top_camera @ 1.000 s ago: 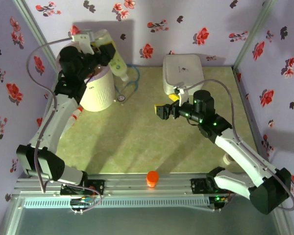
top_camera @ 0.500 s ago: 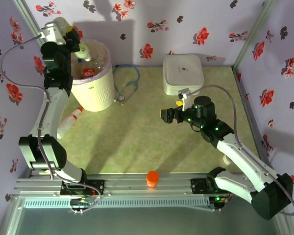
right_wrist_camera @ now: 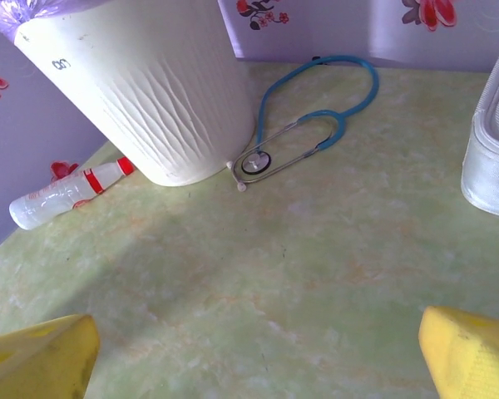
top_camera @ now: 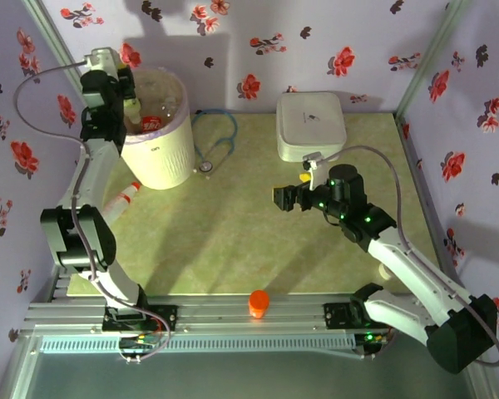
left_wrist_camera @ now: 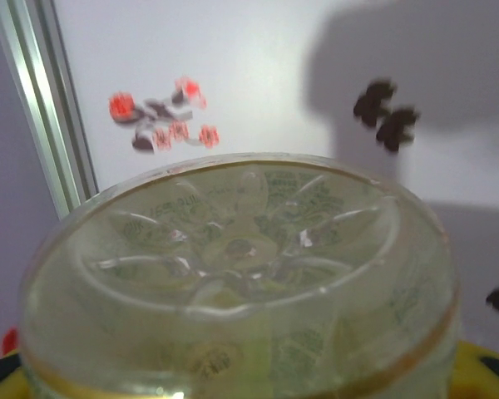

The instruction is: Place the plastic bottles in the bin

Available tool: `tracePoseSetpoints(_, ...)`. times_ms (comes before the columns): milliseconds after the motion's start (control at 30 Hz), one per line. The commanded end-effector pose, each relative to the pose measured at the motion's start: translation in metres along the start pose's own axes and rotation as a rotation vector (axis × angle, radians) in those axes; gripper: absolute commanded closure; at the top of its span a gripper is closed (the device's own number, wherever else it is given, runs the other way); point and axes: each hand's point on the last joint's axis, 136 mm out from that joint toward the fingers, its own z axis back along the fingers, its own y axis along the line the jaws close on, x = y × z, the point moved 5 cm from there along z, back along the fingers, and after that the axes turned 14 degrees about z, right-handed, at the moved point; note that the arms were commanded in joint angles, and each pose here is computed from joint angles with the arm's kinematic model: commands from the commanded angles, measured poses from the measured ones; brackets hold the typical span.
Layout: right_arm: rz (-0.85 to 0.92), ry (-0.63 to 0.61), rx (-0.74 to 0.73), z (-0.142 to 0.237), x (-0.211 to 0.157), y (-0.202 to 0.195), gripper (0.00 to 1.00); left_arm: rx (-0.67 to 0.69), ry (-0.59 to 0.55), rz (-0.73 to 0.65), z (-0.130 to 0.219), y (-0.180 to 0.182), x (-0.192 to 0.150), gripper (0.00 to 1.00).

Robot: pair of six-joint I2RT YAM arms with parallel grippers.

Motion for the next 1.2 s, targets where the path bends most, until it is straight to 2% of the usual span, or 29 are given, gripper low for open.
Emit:
tracePoseSetpoints(0,-0.02,0.008,-0.035,0.005,-0.005,-0.004,0.01,0.003,0.099,-0.081,0.0,-0.003,-0.038,0.64)
tracePoseSetpoints(100,-0.021,0.015,-0.036,0.003,-0.006,-0.005,0.01,-0.01,0.196,-0.128,0.0,-0.007,-0.076,0.64)
tracePoseSetpoints(200,-0.024,0.024,-0.038,0.0,-0.006,-0.006,0.01,-0.012,0.264,-0.098,0.002,-0.004,-0.106,0.65)
tracePoseSetpoints(333,-0.027,0.03,-0.045,-0.001,-0.006,-0.007,0.01,-0.007,0.319,-0.077,0.001,0.0,-0.131,0.65)
tracePoseSetpoints(400,-0.028,0.033,-0.052,-0.001,-0.006,-0.008,0.01,-0.022,0.329,-0.076,0.001,-0.002,-0.131,0.6)
tracePoseSetpoints(533,-0.03,0.043,-0.058,-0.002,-0.008,-0.009,0.01,-0.088,0.276,-0.056,0.007,-0.018,-0.091,0.38)
tracePoseSetpoints(600,-0.034,0.047,-0.058,-0.004,-0.009,-0.01,0.01,-0.13,0.254,-0.047,0.013,-0.03,-0.059,0.2)
tracePoseSetpoints(667,-0.039,0.047,-0.054,-0.007,-0.009,-0.01,0.01,-0.154,0.233,-0.053,0.018,-0.039,-0.027,0.08)
tracePoseSetpoints(767,-0.046,0.049,-0.042,-0.011,-0.008,-0.009,0.01,-0.168,0.194,-0.067,0.027,-0.048,0.016,0.02)
tracePoseSetpoints(933,-0.045,0.056,-0.04,-0.014,-0.009,-0.009,0.01,-0.162,0.09,-0.026,0.034,-0.047,0.07,0.03)
tracePoseSetpoints(1000,-0.045,0.057,-0.037,-0.014,-0.009,-0.009,0.01,-0.147,0.068,0.044,0.024,-0.042,0.081,0.12)
tracePoseSetpoints(1033,-0.046,0.06,-0.036,-0.015,-0.009,-0.009,0.01,-0.147,0.074,0.072,0.018,-0.042,0.083,0.2)
tracePoseSetpoints(1100,-0.047,0.061,-0.033,-0.015,-0.008,-0.009,0.01,-0.184,0.123,0.113,0.005,-0.049,0.076,0.3)
tracePoseSetpoints(1167,-0.048,0.063,-0.037,-0.014,-0.009,-0.009,0.01,-0.258,0.181,0.129,-0.004,-0.064,0.064,0.33)
